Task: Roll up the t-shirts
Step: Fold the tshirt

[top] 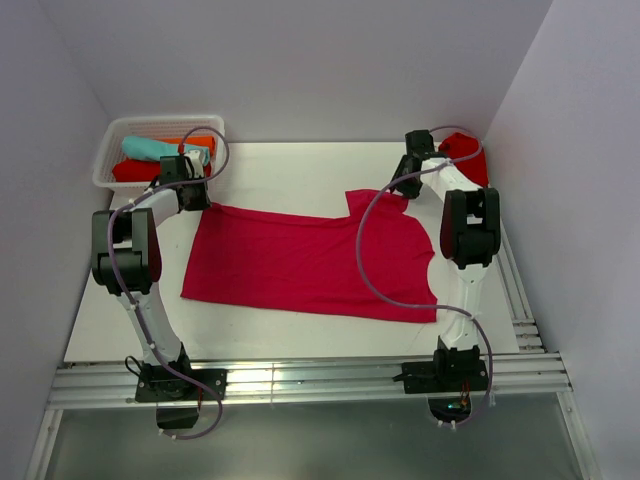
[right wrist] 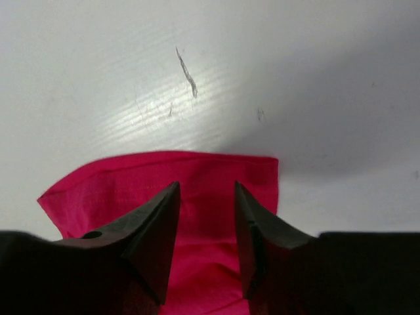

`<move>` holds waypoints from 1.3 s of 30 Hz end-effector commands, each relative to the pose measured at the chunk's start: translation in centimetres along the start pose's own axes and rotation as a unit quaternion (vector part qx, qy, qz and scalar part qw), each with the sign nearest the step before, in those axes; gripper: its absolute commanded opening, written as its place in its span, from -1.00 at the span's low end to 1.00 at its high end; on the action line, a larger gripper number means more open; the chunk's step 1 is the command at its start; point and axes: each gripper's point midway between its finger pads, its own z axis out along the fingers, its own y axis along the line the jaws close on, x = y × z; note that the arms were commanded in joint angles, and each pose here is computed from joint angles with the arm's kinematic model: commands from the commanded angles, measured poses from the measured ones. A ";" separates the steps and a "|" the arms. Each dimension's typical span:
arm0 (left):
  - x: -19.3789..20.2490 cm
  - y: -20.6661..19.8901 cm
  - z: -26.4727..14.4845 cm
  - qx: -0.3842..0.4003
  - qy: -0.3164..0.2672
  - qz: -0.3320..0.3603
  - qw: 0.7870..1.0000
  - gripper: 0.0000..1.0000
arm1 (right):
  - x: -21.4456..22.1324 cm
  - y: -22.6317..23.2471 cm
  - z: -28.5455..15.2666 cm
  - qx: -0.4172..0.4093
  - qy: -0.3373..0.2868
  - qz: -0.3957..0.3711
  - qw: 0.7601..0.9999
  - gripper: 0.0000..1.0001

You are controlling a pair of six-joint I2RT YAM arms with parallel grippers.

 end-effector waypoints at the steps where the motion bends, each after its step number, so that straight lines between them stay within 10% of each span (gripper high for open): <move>1: -2.7 -0.8 -0.8 0.014 -0.029 0.014 0.999 -0.99 | -1.3 0.0 -0.3 0.032 -0.013 -0.004 0.999 -0.10; 5: -2.8 -0.8 -0.7 0.016 -0.027 0.015 0.999 -0.99 | -0.9 0.0 0.1 0.041 -0.004 -0.007 0.999 -0.35; 13: -2.7 -1.0 -0.5 0.020 -0.025 0.014 0.999 -0.99 | -2.1 -1.4 -1.4 0.083 -0.034 -0.008 0.996 -0.03; 39: -2.6 -1.2 -0.4 0.024 -0.020 0.018 0.999 -0.99 | -0.9 -2.4 0.8 0.116 0.003 -0.005 0.993 -0.14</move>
